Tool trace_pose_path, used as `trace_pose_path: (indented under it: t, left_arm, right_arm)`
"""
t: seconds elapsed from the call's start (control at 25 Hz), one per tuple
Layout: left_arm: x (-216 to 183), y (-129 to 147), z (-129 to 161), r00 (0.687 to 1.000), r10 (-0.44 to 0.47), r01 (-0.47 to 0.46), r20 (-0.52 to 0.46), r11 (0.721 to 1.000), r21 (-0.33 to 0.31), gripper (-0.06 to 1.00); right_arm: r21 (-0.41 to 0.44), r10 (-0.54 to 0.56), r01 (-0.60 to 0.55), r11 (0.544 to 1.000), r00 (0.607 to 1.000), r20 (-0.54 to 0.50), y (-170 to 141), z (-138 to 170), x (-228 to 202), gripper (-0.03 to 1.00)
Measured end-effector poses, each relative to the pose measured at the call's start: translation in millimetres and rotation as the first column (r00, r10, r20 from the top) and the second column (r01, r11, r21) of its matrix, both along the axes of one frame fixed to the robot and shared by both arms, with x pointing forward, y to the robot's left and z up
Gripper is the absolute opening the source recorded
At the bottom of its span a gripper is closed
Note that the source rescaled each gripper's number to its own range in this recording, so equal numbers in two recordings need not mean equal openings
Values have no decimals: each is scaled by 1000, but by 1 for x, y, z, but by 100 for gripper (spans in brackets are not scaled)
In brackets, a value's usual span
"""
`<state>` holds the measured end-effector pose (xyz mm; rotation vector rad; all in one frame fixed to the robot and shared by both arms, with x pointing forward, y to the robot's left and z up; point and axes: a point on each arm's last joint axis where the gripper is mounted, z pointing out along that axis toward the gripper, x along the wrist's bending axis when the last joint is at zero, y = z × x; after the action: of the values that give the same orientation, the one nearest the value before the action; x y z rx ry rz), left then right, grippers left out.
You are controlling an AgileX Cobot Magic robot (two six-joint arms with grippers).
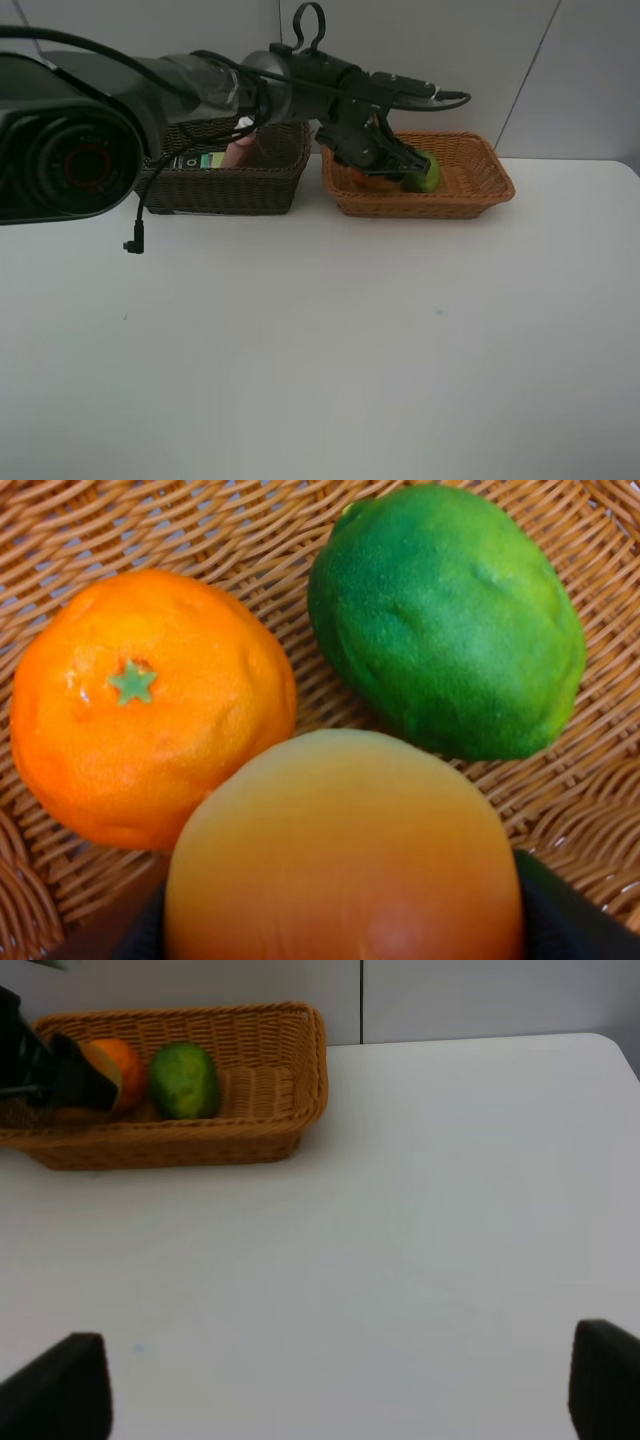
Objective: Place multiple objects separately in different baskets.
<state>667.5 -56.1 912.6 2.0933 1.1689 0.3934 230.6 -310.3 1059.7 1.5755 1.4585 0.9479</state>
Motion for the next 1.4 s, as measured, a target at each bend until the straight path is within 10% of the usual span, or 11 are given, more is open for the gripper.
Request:
trace_pose_path:
  t: [0.2, 0.92, 1.4]
  left_arm:
    - [-1, 1, -1, 1000, 0, 0, -12, 1000, 13, 99]
    - [-23, 22, 95, 998, 21, -18, -53, 998, 55, 100]
    - [-35, 116, 155, 958, 220, -198, -182, 971, 135, 100]
  right_arm:
    - [1, 0, 0, 1000, 1000, 0, 0, 0, 0, 100]
    - [1, 0, 0, 1000, 1000, 0, 0, 0, 0, 100]
    - [1, 0, 0, 1000, 1000, 0, 0, 0, 0, 100]
